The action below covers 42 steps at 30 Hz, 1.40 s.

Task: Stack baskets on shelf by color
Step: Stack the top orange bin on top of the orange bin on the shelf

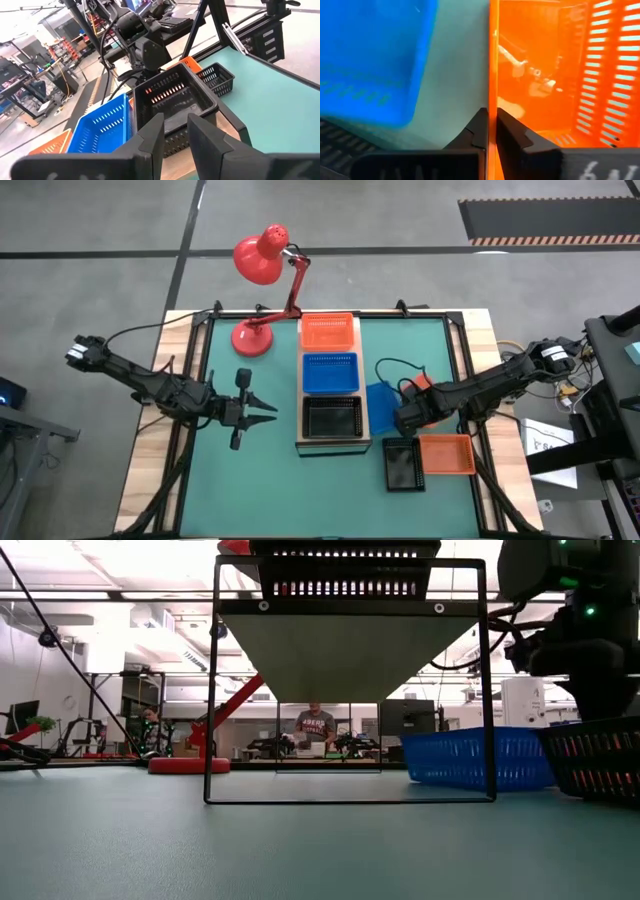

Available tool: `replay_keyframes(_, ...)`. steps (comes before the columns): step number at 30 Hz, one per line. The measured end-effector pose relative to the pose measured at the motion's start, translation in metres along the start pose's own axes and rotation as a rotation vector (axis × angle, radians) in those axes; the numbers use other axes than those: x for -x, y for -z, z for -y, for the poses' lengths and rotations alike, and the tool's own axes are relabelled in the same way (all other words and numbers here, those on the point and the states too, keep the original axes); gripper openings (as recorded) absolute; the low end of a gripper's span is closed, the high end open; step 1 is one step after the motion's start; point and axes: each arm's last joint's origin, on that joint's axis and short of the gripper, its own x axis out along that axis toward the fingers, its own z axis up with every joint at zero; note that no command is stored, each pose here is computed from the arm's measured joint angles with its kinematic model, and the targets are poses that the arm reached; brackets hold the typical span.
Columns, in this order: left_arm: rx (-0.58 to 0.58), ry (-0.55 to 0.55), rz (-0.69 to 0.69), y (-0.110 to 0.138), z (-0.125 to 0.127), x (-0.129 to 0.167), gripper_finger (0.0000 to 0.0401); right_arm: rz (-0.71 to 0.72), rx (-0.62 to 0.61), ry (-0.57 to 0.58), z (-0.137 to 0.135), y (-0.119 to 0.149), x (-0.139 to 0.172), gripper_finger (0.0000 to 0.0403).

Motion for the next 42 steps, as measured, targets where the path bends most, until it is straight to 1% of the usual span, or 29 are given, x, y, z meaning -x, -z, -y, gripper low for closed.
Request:
replay_keyframes(4,-0.026,-0.001,0.001,0.0,0.0,0.0,0.007,-0.014,0.007,0.033,0.002,-0.005,0.012,0.0013)
replay_keyframes(7,-0.046,-0.012,0.023,-0.002,-0.001,0.0,0.007,-0.025,0.025,0.09,0.005,-0.008,0.03,0.0012)
replay_keyframes(9,-0.043,-0.018,0.038,-0.004,-0.002,0.0,0.007,-0.001,0.057,0.124,0.007,-0.012,0.044,0.0012)
replay_keyframes(13,-0.037,-0.026,0.052,-0.005,-0.002,0.0,0.007,0.08,0.207,0.165,0.008,-0.021,0.075,0.0012)
replay_keyframes(17,-0.031,-0.035,0.072,-0.007,-0.003,0.0,0.007,0.221,0.411,0.165,0.005,-0.032,0.107,0.0012)
replay_keyframes(20,-0.044,-0.038,0.076,-0.008,-0.004,0.001,0.007,0.33,0.531,0.172,0.004,-0.042,0.131,0.0012)
replay_keyframes(25,-0.04,-0.049,0.097,-0.01,-0.005,0.001,0.007,0.439,0.597,0.126,0.009,-0.056,0.171,0.0012)
replay_keyframes(29,-0.042,-0.047,0.093,-0.01,-0.005,0.0,0.007,0.529,0.652,0.081,0.013,-0.067,0.196,0.0012)
replay_keyframes(34,-0.094,-0.061,0.111,-0.012,-0.006,0.001,0.007,0.622,0.764,0.003,0.008,-0.078,0.212,0.0011)
replay_keyframes(38,-0.132,-0.081,0.123,-0.016,-0.008,0.003,0.007,0.664,0.851,-0.006,-0.001,-0.088,0.215,0.0011)
replay_keyframes(42,-0.143,-0.102,0.124,-0.017,-0.01,0.005,0.007,0.69,0.916,0.006,-0.013,-0.098,0.217,0.0011)
